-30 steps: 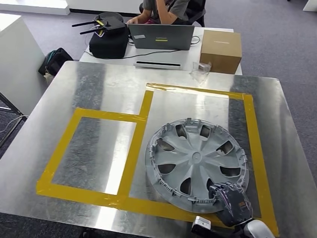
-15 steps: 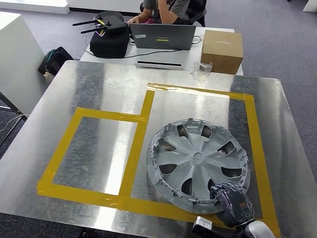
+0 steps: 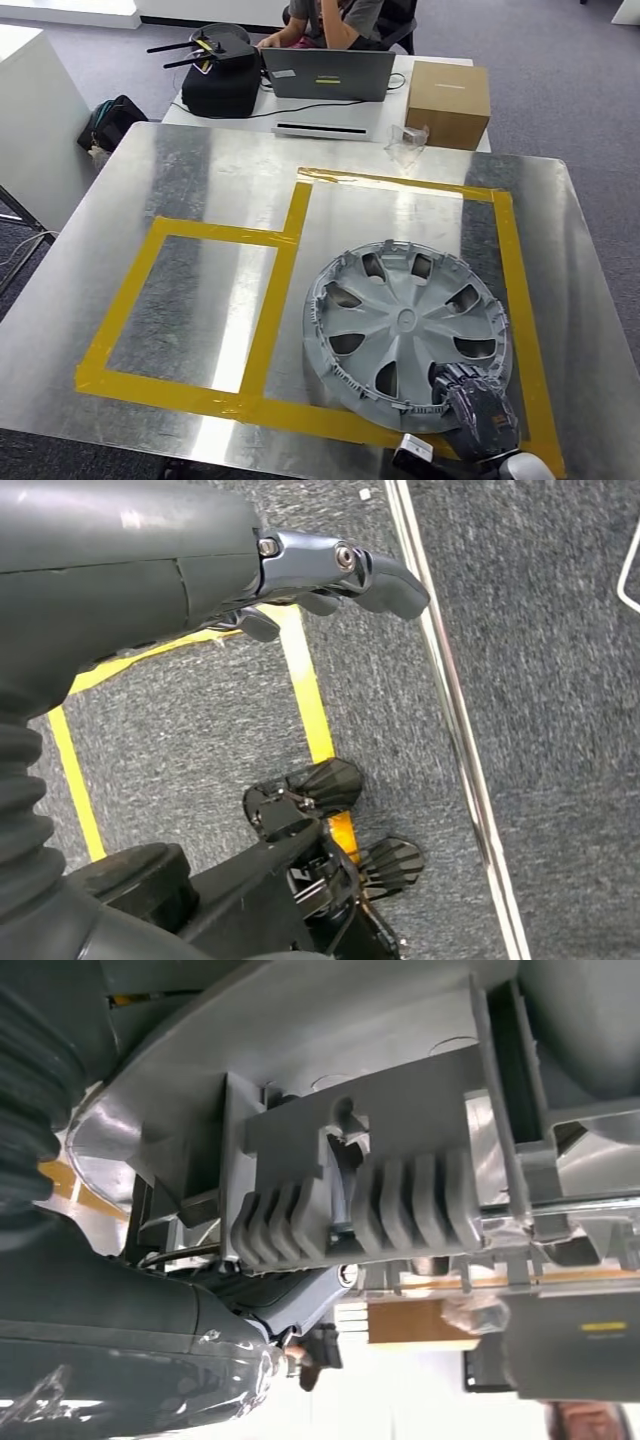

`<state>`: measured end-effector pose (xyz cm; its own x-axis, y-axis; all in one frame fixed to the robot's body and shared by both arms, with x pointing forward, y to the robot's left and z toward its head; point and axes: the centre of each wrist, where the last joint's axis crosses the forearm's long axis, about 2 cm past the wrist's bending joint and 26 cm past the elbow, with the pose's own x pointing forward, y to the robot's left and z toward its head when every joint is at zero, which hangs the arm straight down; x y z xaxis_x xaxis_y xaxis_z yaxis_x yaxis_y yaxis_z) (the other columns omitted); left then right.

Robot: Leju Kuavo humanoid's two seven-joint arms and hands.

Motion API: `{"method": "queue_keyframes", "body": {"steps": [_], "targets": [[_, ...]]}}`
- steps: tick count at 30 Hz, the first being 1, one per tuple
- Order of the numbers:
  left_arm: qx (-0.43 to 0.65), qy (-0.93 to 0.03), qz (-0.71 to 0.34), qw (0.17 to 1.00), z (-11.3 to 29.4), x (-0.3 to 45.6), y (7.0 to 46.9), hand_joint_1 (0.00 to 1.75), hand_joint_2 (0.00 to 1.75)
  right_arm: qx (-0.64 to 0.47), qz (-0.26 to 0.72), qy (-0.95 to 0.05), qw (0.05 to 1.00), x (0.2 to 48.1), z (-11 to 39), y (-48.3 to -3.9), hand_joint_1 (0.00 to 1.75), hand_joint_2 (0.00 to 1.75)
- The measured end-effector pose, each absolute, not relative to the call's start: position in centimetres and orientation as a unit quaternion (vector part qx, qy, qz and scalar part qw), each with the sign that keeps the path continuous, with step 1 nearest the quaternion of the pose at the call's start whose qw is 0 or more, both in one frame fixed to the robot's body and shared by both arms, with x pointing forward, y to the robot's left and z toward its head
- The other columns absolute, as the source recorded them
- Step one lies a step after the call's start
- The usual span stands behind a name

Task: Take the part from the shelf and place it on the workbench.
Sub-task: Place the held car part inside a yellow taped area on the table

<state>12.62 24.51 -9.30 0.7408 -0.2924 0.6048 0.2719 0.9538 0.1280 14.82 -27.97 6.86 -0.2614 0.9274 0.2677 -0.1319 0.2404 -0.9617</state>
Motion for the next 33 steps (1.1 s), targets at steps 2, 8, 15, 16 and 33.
{"method": "queue_keyframes", "body": {"steps": [2,8,15,16,33], "targets": [[0.02,-0.328,-0.144,0.933,-9.4,12.4,24.6,0.0,0.0,-0.331,0.498,-0.611,0.519,14.5,7.1,-27.8,0.0,0.0],[0.025,-0.332,-0.131,0.934,-9.4,12.2,24.7,0.0,0.0,-0.307,0.46,-0.635,0.54,13.8,7.3,-27.5,0.0,0.0],[0.032,-0.337,-0.111,0.934,-9.6,11.7,25.2,0.0,0.0,-0.293,0.369,-0.689,0.551,12.4,9.3,-27.2,0.0,0.0],[0.032,-0.337,-0.11,0.935,-9.6,11.6,25.2,0.0,0.0,-0.295,0.366,-0.69,0.55,12.4,9.4,-27.2,0.0,0.0],[0.036,-0.339,-0.106,0.934,-9.7,11.5,25.3,0.0,0.0,-0.288,0.346,-0.693,0.563,12.1,9.6,-27.4,0.0,0.0]]}}
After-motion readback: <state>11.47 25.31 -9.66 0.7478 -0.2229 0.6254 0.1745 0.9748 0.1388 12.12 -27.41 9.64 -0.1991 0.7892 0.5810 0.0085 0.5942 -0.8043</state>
